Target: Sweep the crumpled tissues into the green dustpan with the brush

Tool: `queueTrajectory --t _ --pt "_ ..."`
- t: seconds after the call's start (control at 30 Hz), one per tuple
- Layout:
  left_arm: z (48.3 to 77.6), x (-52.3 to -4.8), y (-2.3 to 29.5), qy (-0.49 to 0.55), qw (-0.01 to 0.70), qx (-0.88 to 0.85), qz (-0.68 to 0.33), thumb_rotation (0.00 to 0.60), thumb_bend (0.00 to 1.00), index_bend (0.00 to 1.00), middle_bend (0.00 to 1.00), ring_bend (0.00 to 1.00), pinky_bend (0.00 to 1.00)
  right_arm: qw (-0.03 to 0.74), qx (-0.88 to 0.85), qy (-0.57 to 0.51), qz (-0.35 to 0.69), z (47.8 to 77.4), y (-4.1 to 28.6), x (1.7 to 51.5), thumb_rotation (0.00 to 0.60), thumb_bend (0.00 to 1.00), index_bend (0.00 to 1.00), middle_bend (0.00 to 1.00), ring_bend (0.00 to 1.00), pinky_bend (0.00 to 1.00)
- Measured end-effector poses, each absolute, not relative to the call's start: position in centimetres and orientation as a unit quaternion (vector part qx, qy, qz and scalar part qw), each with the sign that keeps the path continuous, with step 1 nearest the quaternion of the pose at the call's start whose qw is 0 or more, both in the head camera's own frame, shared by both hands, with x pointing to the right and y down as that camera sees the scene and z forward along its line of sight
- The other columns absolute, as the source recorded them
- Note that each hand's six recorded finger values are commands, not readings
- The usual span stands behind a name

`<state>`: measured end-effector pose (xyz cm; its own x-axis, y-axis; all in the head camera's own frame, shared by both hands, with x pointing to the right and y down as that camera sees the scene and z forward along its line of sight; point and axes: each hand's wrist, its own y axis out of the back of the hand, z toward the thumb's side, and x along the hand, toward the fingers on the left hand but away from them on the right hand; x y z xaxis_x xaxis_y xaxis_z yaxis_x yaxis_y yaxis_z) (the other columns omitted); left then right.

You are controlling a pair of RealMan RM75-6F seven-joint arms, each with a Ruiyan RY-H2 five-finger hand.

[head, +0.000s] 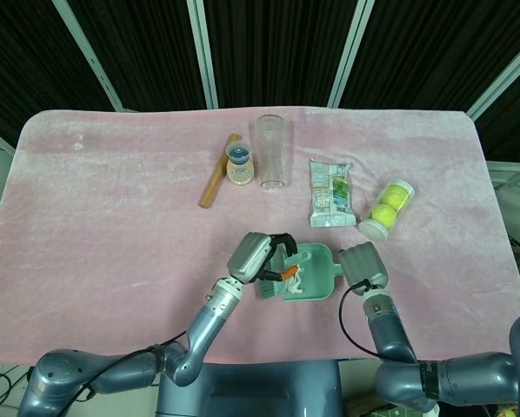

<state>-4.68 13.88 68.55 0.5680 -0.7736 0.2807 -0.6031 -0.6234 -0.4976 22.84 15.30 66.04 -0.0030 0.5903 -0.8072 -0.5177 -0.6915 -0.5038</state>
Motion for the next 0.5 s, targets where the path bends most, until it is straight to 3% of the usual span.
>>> queueTrajectory --t 0.5 --pt "69.9 -5.6 14.7 0.374 0.181 -0.867 -0.274 0.600 0.36 0.62 0.67 0.89 1.00 0.386 -0.591 -0.029 0.708 66.4 15.8 22.7 0.600 0.45 0.61 0.57 0.65 0.79"
